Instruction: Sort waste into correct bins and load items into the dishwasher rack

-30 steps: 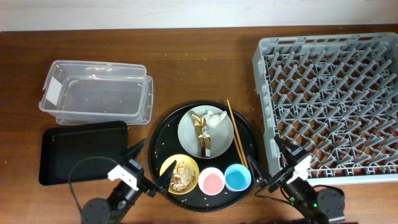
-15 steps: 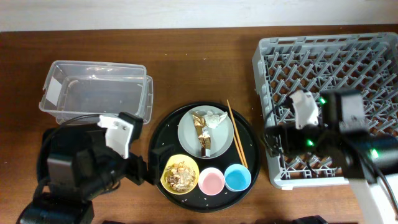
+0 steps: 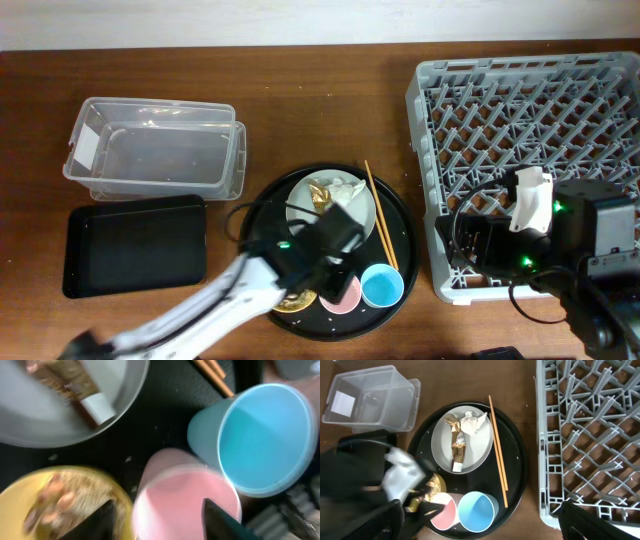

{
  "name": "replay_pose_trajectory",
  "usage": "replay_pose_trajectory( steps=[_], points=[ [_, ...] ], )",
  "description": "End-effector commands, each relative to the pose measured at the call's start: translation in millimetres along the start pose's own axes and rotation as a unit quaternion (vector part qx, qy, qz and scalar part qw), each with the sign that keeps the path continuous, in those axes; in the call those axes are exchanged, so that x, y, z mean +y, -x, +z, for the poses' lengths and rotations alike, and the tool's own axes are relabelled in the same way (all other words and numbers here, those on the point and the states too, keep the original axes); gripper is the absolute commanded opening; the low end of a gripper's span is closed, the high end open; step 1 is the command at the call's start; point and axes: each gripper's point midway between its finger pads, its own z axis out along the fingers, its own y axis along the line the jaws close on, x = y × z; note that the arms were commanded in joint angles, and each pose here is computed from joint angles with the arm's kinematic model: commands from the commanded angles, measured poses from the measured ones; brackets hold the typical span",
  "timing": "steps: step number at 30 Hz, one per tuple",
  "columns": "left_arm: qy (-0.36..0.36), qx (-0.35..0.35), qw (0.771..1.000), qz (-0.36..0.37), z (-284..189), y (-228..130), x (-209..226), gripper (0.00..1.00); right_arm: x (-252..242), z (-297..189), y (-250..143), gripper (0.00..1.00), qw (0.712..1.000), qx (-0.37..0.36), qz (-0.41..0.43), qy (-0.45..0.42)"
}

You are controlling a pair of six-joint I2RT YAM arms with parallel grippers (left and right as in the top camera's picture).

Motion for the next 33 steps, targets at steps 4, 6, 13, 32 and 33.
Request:
replay_pose_trajectory(
  steps=[4,6,13,32,33],
  points=[
    [0.060,0.022,0.998,-0.012,39.0,0.2,12.2,0.29,-2.4,-3.5,2.7,0.98,1.000,-0.006,0.008,-0.008],
    [0.059,0.025,0.998,-0.012,38.0,-1.1,11.9,0.10,-2.5,-3.4,2.6,0.98,1.000,-0.006,0.008,-0.008],
    [0.084,-0.045,0.994,-0.055,-46.8,25.6,38.6,0.00,-2.5,-3.2,2.4,0.98,1.000,-0.006,0.008,-0.008],
    [-0.546,-0.270,0.788,0.088,-257.2,62.2,-20.2,0.00,186.6,-18.7,-21.6,0.79,0.831,0.047,-0.287,0.474],
    [-0.543,-0.272,0.789,0.091,-256.6,62.6,-19.9,0.00,189.4,-18.0,-25.2,0.70,0.828,0.054,-0.289,0.478]
  ],
)
